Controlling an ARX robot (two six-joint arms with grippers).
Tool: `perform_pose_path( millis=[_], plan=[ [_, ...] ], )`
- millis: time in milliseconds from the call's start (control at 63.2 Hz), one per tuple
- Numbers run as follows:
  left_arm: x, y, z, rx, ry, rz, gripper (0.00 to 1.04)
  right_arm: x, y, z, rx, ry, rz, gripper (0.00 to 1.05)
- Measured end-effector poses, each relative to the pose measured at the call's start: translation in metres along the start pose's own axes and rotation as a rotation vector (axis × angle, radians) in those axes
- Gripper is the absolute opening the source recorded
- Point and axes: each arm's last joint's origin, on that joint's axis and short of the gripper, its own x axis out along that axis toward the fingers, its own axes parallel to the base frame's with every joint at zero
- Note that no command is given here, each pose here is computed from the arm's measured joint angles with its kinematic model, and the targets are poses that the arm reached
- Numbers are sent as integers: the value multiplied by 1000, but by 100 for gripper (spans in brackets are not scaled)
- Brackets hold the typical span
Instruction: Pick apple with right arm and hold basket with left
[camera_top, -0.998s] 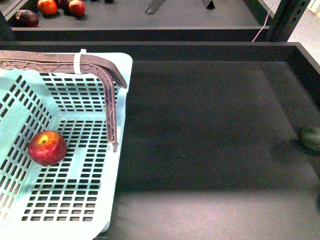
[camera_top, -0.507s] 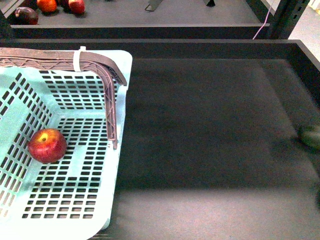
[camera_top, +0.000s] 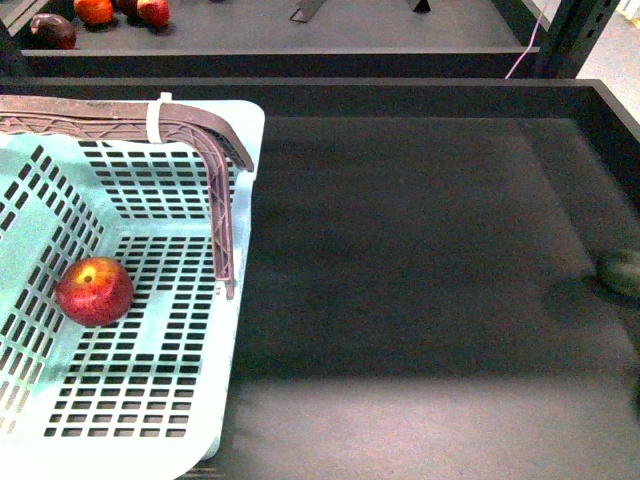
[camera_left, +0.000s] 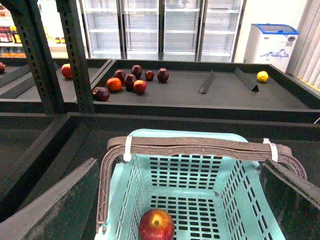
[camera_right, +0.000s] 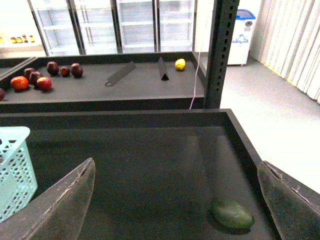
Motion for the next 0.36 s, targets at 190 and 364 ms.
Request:
perform_pose_path(
  millis=[190,364],
  plan=[
    [0,0,0,0,0,0,98,0,0,0,0,0,0,96],
    [0,0,0,0,0,0,98,0,0,0,0,0,0,96]
  ],
)
